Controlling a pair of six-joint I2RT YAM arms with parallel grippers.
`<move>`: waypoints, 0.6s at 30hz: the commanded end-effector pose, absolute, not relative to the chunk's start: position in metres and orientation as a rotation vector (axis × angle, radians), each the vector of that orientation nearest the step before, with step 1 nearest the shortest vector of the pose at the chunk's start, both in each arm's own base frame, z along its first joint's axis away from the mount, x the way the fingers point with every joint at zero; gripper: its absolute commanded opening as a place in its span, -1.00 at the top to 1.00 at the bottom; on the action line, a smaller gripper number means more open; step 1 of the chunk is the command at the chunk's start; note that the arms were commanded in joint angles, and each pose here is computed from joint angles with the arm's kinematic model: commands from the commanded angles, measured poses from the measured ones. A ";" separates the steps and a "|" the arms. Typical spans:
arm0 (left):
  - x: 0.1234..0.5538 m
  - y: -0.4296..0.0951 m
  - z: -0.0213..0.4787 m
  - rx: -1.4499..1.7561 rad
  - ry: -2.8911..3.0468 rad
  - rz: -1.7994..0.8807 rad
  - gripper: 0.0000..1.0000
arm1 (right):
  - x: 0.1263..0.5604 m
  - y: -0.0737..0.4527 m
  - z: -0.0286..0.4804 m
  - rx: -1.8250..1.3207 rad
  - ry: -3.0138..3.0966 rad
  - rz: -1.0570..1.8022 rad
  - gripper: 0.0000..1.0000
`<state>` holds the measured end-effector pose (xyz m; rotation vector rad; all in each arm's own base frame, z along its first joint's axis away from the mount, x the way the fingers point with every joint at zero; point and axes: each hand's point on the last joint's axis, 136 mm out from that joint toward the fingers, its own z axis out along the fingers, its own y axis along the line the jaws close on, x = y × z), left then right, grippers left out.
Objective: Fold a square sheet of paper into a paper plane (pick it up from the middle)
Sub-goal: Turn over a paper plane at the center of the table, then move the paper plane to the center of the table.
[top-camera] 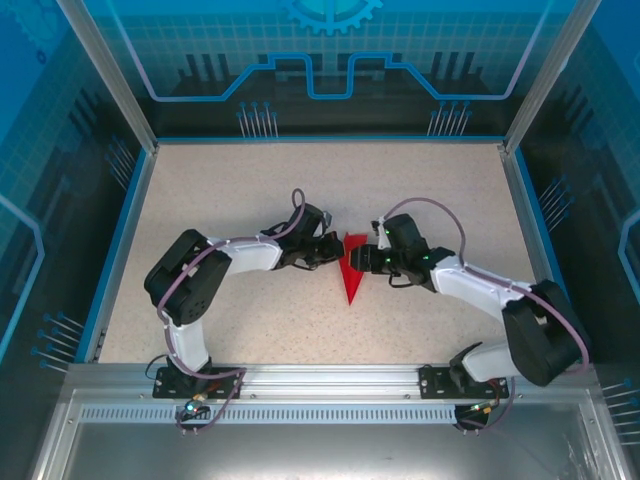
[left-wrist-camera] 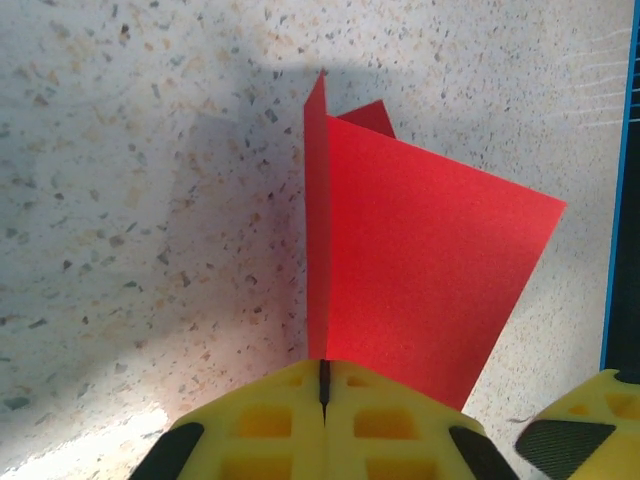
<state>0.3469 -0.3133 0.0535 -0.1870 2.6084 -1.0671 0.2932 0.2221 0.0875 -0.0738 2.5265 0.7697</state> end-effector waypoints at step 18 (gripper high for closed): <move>0.342 -0.293 0.022 -0.246 2.649 -1.035 1.00 | 0.299 0.243 0.043 -0.093 2.703 0.655 -0.10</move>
